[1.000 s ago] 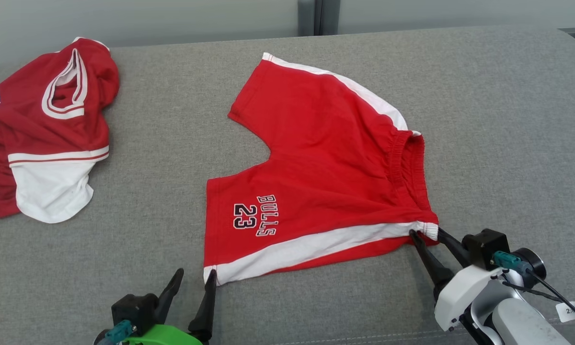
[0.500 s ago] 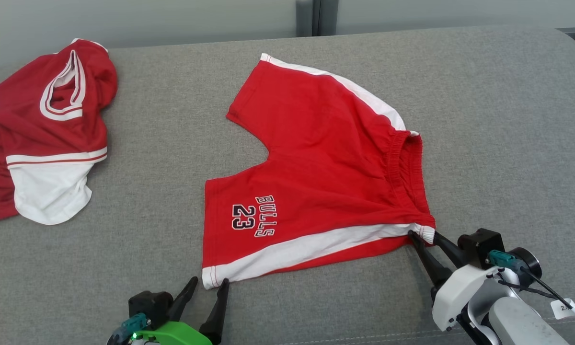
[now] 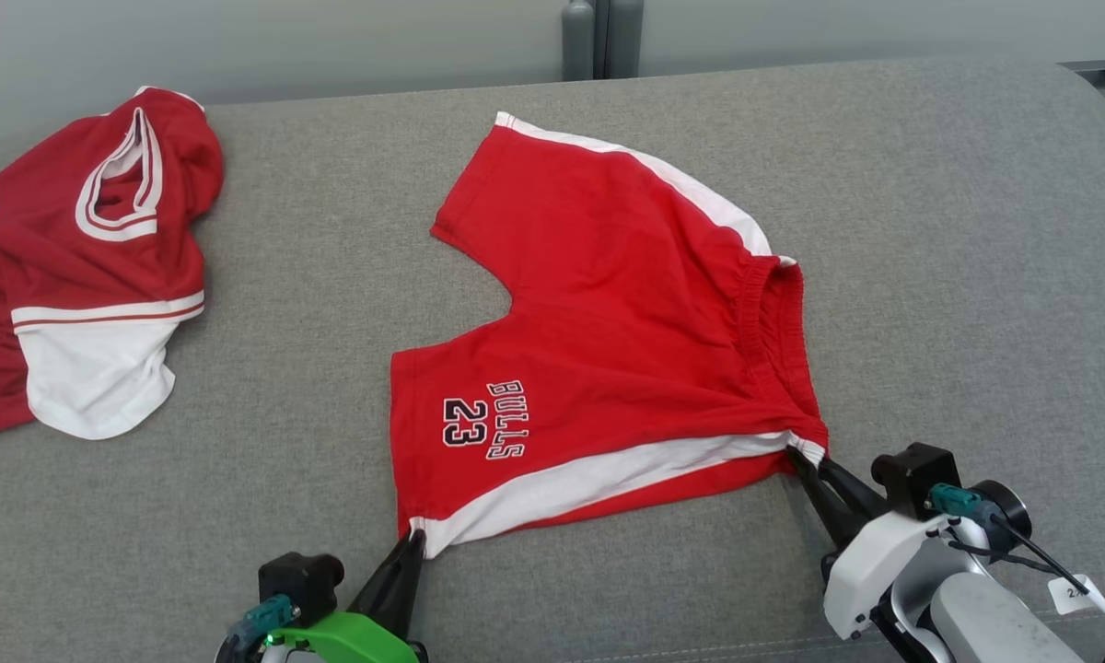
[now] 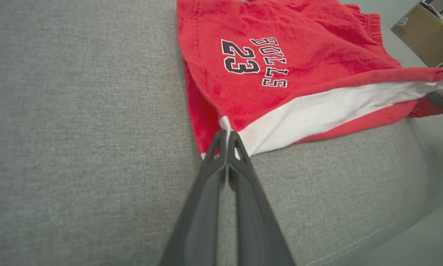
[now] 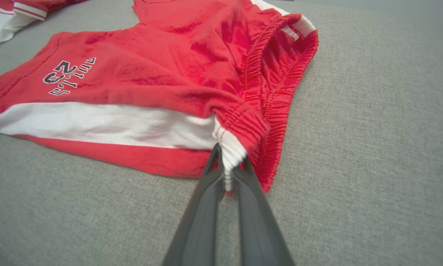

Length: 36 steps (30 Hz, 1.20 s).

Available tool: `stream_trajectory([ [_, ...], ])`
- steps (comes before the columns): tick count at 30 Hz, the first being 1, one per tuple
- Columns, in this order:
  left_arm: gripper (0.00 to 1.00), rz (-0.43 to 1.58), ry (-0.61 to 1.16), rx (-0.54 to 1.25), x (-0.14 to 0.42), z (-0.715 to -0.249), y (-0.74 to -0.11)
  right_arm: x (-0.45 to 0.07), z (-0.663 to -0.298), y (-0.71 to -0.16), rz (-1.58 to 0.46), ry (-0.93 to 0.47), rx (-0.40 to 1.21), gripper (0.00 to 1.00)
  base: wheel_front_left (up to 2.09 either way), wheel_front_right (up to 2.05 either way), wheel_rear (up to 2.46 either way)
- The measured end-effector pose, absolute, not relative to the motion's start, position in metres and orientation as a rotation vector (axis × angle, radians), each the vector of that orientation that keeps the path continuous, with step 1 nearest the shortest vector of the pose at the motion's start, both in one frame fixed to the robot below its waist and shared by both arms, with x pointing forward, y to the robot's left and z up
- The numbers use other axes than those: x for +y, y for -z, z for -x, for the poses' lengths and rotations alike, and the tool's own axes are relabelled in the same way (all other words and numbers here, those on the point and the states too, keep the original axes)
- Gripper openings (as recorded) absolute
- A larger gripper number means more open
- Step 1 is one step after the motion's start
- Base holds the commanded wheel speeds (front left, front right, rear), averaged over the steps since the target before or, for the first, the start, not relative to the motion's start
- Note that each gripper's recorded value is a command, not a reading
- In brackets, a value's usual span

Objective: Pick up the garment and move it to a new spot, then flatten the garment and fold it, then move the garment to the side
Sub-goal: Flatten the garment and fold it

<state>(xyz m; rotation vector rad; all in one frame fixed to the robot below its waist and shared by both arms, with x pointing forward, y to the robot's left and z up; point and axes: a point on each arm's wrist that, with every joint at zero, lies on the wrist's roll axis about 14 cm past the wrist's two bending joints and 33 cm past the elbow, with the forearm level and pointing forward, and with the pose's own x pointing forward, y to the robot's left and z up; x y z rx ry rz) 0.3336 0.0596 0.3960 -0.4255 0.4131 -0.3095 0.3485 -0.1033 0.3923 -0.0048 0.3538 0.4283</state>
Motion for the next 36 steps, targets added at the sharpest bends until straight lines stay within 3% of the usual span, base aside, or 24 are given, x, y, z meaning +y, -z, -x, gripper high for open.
stream_trajectory([
  [13,0.0,0.473,0.3,0.347,0.061,-0.337,-0.41,-0.105,-0.351,-0.402,-0.007,-0.419,0.309,0.0,0.0,0.0,0.0],
  [24,0.0,0.584,0.209,0.114,0.093,-0.364,-0.466,-0.122,-0.376,-0.455,-0.018,-0.355,0.12,0.0,0.0,0.0,0.0],
  [36,0.0,0.611,0.268,-0.165,0.099,-0.371,-0.554,-0.13,-0.38,-0.524,-0.016,-0.32,-0.096,0.0,0.0,0.0,0.0],
])
